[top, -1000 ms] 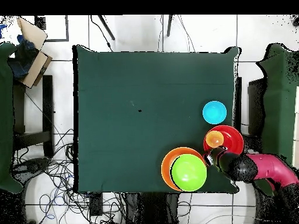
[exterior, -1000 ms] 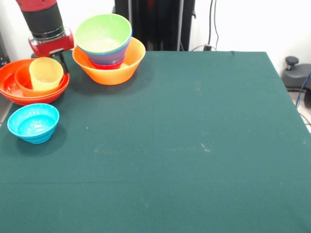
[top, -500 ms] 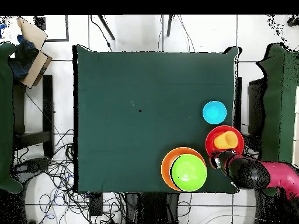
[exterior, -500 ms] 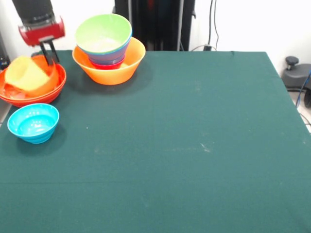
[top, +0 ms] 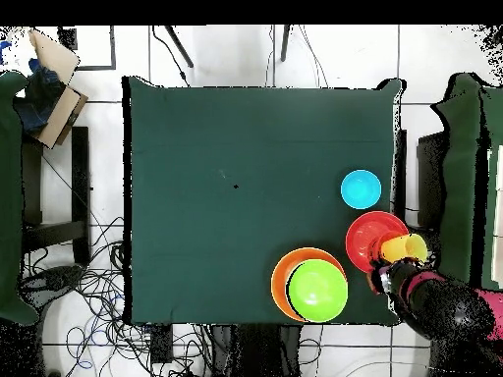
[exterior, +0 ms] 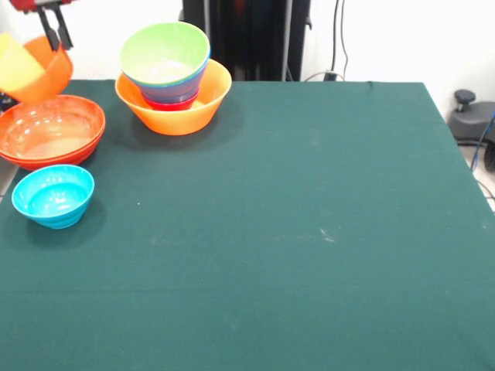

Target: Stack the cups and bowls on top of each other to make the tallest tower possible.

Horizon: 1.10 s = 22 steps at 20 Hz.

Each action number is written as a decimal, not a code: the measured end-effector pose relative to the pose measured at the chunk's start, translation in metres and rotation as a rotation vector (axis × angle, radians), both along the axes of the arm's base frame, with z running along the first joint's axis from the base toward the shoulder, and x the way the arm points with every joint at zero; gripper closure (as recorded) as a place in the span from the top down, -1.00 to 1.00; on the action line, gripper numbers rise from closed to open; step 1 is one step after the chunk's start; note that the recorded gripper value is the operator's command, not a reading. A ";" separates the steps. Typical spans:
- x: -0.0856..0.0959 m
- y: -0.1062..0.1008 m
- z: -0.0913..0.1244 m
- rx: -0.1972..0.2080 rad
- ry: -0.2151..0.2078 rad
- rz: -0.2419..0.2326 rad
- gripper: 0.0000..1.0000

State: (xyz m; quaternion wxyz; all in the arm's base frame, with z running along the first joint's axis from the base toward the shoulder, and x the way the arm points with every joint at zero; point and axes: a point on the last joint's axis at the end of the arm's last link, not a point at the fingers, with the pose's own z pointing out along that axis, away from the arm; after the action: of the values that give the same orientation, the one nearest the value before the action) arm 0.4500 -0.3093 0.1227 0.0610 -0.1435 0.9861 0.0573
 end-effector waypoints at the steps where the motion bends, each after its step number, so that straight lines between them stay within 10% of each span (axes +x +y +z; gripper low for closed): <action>1: 0.002 0.000 0.004 -0.003 -0.003 -0.001 -1.00; 12: 0.011 0.022 0.060 -0.057 -0.010 0.022 -1.00; 22: -0.004 0.092 0.084 -0.094 0.029 0.095 -1.00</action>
State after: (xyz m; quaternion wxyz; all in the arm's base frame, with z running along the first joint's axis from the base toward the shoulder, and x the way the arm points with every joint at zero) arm 0.4457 -0.2168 0.2065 0.0373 -0.1919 0.9806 0.0157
